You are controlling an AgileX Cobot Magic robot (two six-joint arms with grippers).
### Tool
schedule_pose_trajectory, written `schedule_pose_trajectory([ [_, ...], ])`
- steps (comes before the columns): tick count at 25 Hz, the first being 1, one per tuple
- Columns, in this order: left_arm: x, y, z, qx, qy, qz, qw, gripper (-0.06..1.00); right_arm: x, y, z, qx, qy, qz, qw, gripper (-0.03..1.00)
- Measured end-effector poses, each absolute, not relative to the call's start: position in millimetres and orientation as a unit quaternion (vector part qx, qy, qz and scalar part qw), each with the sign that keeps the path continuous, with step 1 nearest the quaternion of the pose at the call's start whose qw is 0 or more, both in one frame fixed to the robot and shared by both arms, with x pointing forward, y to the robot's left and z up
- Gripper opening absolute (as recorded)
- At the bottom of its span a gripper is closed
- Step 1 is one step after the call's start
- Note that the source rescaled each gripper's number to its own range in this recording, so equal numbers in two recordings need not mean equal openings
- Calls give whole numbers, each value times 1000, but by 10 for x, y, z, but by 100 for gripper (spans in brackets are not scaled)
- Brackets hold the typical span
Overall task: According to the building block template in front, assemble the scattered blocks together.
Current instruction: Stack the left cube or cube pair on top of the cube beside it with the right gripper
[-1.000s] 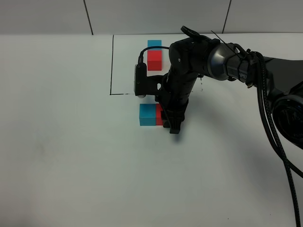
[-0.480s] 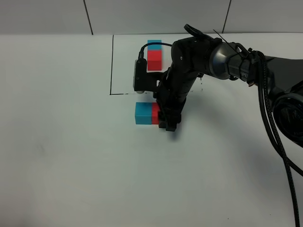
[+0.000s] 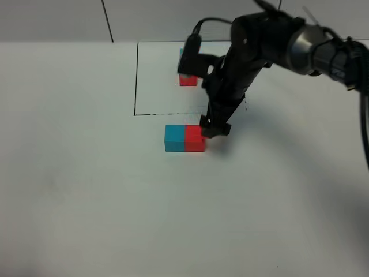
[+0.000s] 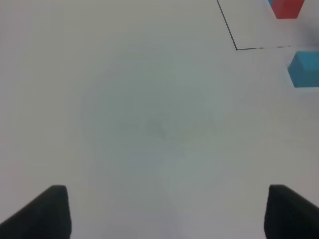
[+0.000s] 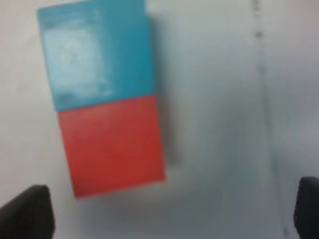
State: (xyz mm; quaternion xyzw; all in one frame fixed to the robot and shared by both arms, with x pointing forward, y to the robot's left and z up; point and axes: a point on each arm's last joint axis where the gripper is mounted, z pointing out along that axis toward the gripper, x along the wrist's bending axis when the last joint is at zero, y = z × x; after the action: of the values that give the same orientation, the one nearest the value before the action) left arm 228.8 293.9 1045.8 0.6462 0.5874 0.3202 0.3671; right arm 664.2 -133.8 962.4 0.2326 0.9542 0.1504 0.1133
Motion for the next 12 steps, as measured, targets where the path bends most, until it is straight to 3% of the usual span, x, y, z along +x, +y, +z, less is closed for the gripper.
schedule_pose_trajectory([
  [6,2288,2939,10458,646,587,320,367,86,6291,-2050,10168,361,877,222,226,95],
  [12,2288,2939,10458,646,587,320,367,86,5523,-2534,10187,477,787,269,285,95],
])
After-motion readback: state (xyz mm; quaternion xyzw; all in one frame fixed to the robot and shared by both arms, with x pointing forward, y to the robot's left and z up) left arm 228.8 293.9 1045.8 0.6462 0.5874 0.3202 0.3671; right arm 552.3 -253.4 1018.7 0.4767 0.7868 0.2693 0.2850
